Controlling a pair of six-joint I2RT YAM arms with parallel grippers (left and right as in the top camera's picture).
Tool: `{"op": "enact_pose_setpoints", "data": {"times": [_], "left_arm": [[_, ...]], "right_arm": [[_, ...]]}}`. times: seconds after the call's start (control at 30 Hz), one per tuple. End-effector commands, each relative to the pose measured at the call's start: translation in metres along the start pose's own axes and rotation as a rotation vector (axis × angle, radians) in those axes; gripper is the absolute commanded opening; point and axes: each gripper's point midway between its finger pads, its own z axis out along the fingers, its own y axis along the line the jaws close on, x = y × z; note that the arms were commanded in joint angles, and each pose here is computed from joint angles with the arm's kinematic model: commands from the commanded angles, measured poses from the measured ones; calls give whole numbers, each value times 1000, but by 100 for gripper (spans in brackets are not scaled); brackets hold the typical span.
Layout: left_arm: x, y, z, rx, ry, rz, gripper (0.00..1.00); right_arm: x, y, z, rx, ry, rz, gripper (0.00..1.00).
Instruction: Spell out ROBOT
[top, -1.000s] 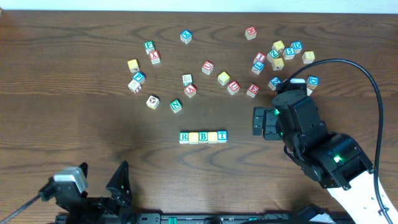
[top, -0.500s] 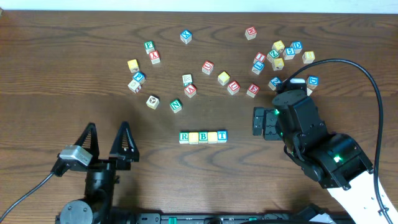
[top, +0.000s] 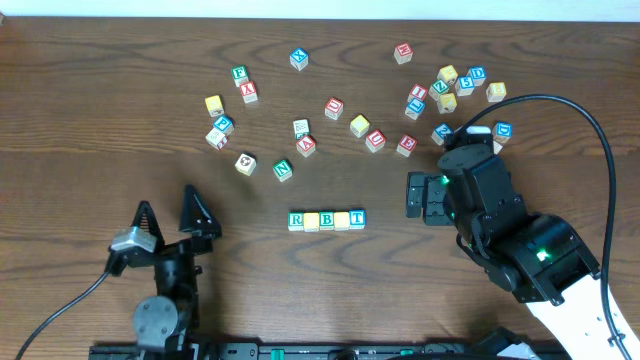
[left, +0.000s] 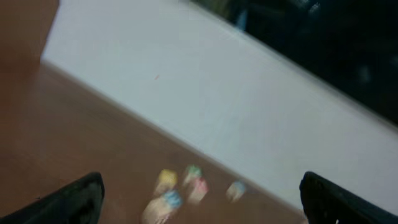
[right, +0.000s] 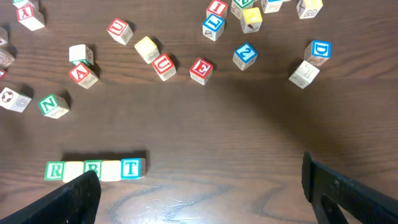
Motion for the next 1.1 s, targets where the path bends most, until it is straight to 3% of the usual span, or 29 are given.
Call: {"op": "enact_pose_setpoints", "data": {"times": [0.0, 0.17, 1.07], "left_arm": [[14, 18, -1, -79, 41, 28, 99], [49, 37, -7, -145, 192, 104, 99], [52, 32, -7, -112, 212, 112, 98]], "right_arm": [[-1, -2, -1, 6, -5, -3, 99], [-1, -2, -1, 6, -4, -3, 99], [-1, -2, -1, 6, -4, -3, 99]]}}
